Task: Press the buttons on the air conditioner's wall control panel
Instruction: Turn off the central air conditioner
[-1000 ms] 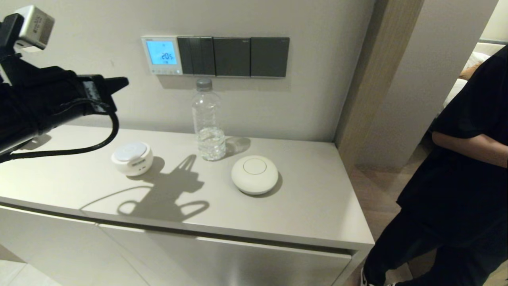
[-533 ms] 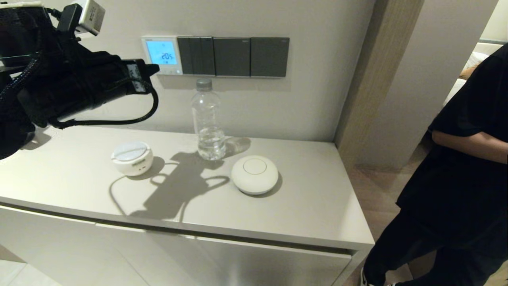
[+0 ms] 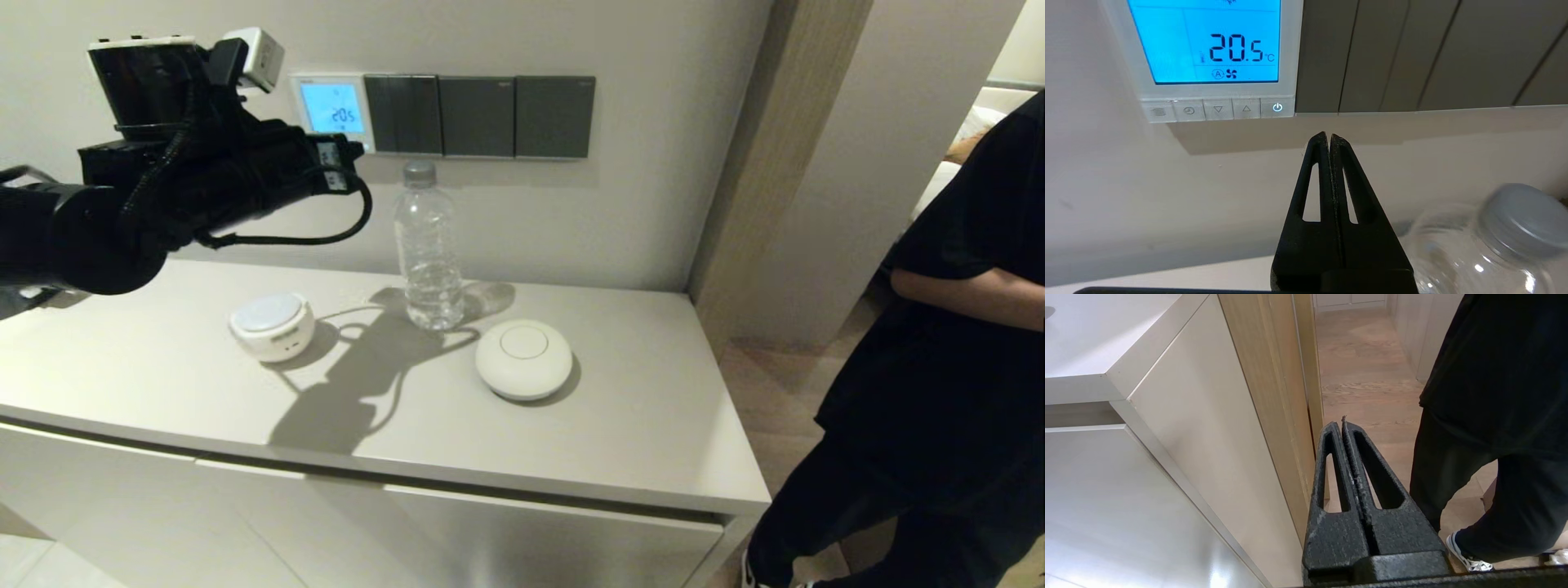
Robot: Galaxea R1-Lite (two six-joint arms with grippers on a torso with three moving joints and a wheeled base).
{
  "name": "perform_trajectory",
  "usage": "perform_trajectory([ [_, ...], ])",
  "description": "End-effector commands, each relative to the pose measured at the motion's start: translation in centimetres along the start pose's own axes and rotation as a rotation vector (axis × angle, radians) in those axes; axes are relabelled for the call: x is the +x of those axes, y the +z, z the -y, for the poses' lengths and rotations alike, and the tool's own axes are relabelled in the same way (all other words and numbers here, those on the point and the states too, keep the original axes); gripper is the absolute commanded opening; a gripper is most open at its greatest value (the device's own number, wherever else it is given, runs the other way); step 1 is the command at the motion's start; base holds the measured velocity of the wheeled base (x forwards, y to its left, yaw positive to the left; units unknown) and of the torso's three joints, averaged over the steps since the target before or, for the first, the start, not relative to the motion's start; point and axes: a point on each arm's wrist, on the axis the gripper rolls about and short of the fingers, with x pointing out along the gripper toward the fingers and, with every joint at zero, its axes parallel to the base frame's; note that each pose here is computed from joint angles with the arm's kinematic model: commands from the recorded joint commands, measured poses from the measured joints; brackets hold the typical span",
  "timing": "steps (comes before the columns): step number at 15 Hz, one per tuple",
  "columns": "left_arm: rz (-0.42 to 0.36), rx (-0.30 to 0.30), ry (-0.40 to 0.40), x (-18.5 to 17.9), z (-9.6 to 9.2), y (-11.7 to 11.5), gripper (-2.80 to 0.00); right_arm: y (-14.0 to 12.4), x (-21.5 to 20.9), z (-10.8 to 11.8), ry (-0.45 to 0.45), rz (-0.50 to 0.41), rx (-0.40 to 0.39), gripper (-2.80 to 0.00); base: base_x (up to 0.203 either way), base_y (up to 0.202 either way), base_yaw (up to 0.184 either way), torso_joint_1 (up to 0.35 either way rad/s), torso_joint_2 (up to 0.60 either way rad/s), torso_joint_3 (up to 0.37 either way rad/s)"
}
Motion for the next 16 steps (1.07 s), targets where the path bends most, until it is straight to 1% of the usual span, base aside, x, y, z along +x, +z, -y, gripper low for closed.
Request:
perform_trajectory([
  [1, -0.009, -0.002, 0.000, 1.0, -0.1, -0.6, -2.80, -0.1, 0.0, 0.0, 0.000, -0.004, 0.000, -2.80, 0.000, 0.000, 0.000, 0.000, 0.00, 0.000],
  [4, -0.020, -0.003, 0.008, 2.0, -0.3, -1.3, -2.80, -0.1, 0.0, 0.0, -0.001, -0.004, 0.000, -2.80, 0.000, 0.000, 0.000, 0.000, 0.00, 0.000],
  [10, -0.011, -0.004, 0.017, 2.8, -0.7, -1.4, -2.80, -0.1, 0.0, 0.0, -0.001, -0.003, 0.000, -2.80, 0.000, 0.000, 0.000, 0.000, 0.00, 0.000],
  [12, 0.001, -0.004, 0.032, 2.9, -1.2, -1.1, -2.80, -0.1, 0.0, 0.0, -0.001, -0.004, 0.000, -2.80, 0.000, 0.000, 0.000, 0.000, 0.00, 0.000],
  [16, 0.003, -0.005, 0.067, 3.5, -2.7, -1.3, -2.80, -0.1, 0.0, 0.0, -0.001, -0.004, 0.000, -2.80, 0.000, 0.000, 0.000, 0.000, 0.00, 0.000],
])
